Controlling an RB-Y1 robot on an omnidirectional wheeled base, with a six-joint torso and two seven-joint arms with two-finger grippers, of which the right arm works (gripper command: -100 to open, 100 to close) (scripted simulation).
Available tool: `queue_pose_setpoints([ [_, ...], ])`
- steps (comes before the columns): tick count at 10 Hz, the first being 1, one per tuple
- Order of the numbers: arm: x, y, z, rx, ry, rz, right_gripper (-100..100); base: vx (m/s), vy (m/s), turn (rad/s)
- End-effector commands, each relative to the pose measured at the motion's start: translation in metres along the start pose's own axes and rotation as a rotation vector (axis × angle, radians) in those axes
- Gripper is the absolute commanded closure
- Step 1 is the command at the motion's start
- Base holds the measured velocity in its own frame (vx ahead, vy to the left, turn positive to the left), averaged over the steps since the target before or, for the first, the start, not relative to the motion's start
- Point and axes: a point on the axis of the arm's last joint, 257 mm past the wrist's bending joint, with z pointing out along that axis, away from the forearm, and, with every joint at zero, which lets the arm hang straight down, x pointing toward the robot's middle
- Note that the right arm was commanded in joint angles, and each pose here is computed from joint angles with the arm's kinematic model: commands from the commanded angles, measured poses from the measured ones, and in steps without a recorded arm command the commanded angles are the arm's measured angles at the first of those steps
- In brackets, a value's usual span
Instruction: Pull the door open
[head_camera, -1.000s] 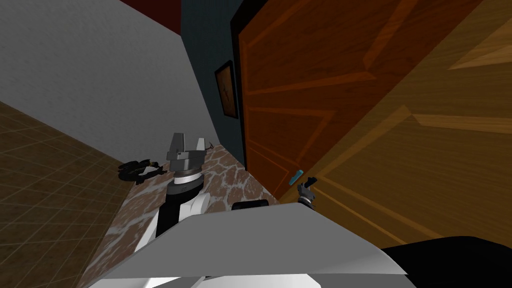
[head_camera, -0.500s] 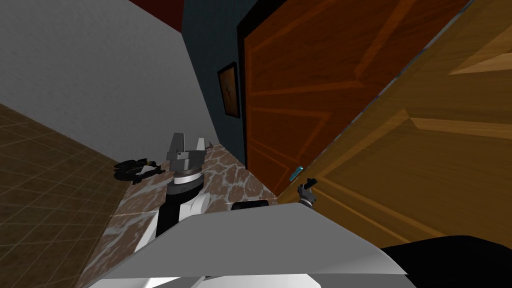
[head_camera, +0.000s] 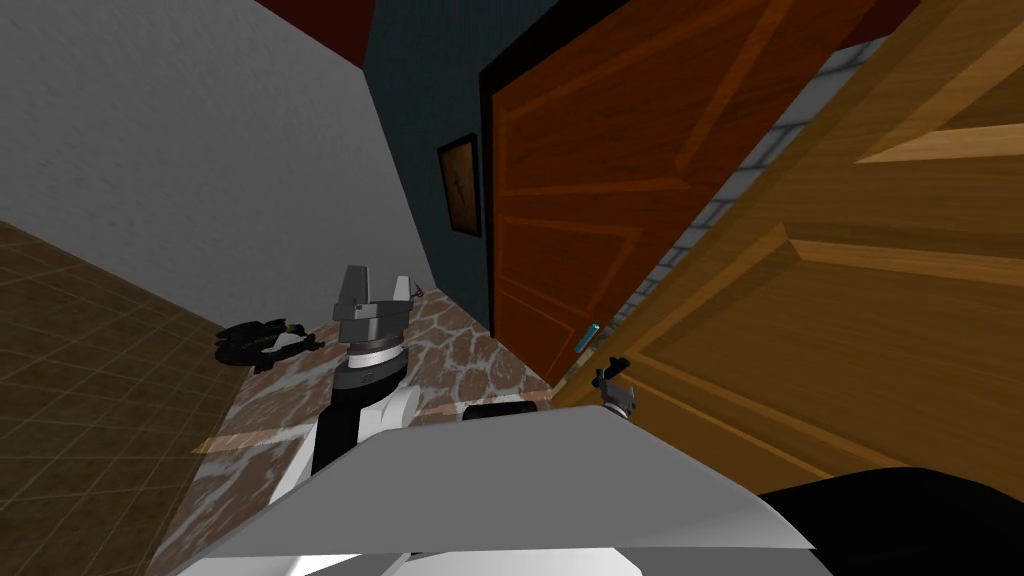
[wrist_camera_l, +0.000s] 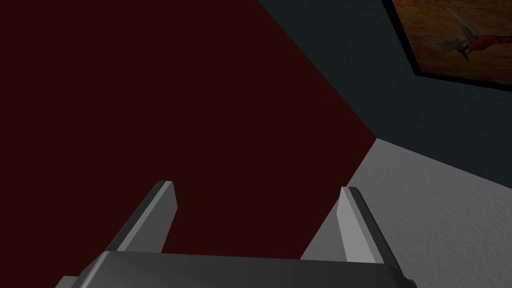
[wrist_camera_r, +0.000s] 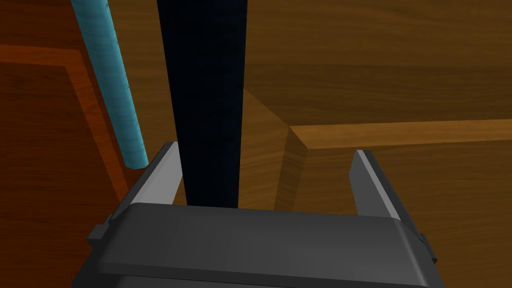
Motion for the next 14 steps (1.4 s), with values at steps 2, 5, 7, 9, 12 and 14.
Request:
queue_pose_setpoints([
  [2,-0.006,0.027,-0.0036,-0.034,-0.011,-0.027,100,-0.010,0.014,-0.030],
  [5,-0.006,0.027,-0.0036,-0.034,-0.011,-0.027,100,0.002,-0.003,0.002],
  [7,-0.006,0.027,-0.0036,-0.034,-0.011,-0.027,100,0.002,-0.003,0.000],
  [9,-0.006,0.027,-0.0036,-0.034,-0.011,-0.027,100,0.000,0.006,0.014],
  [12,-0.001,-0.004,0.0004,0.056,0.010,-0.002,100,-0.216,0.038,0.095],
  [14,0.003,-0.018,0.0012,0.105,0.021,0.005,100,-0.213,-0.010,0.095],
])
